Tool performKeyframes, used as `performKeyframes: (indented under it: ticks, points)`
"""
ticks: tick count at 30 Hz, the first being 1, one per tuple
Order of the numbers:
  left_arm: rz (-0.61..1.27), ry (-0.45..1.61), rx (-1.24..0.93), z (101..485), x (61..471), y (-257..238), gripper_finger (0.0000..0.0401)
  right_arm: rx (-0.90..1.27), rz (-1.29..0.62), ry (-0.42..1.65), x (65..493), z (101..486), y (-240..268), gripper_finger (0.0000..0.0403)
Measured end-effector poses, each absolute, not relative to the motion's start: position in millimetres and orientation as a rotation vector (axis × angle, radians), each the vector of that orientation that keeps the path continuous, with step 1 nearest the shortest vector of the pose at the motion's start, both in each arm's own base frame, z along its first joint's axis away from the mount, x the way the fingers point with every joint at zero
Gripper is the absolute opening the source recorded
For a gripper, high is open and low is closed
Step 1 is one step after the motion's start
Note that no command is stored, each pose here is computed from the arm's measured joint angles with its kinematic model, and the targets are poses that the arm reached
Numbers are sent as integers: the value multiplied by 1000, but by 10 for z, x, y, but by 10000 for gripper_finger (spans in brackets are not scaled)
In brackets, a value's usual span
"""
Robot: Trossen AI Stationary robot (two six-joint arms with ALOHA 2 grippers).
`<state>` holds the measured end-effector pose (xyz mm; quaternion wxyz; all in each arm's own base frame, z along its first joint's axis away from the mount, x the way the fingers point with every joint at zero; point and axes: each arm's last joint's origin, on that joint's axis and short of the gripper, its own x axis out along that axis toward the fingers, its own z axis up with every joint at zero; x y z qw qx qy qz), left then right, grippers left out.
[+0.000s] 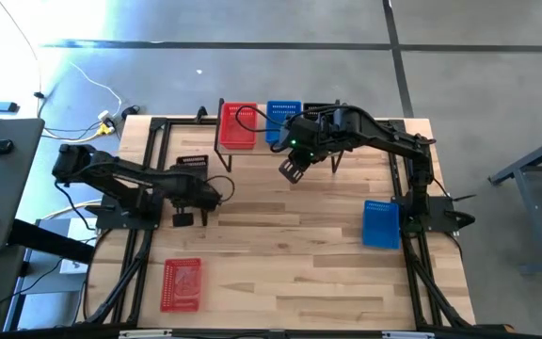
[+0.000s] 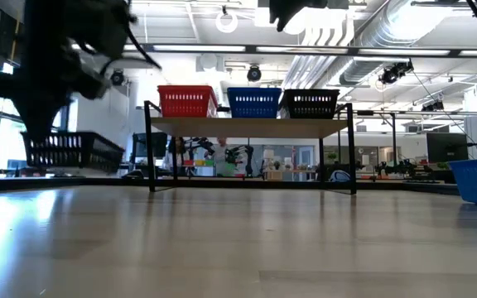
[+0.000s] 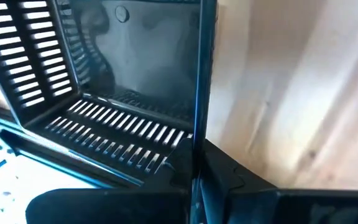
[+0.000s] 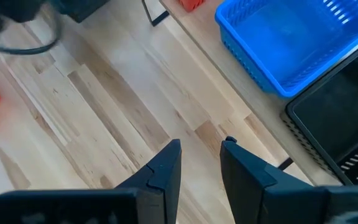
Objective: Stack baskets on shelf by color
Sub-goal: Stack the black basket on top of the black basket on the shelf
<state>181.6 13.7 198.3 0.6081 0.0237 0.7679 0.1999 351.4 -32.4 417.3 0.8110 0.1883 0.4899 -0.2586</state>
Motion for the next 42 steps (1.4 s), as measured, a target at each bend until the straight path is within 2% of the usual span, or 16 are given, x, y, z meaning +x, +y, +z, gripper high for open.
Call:
performKeyframes:
  ticks: [11,18,24,30,42]
  points:
    - [404,1690,119,2437,1688,-327,2,541,-583,974,3563,4191,-148,99]
    - [319,1576,204,2657,1743,-627,2,643,-577,844,3652,4243,108,99]
    - [317,1517,341,2852,1841,-811,2,671,-551,718,3721,4307,342,99]
    - [292,1497,389,2908,2009,-978,2,665,-502,650,3750,4355,533,99]
    - [304,1497,466,2817,2232,-1226,3,627,-434,669,3715,4353,776,99]
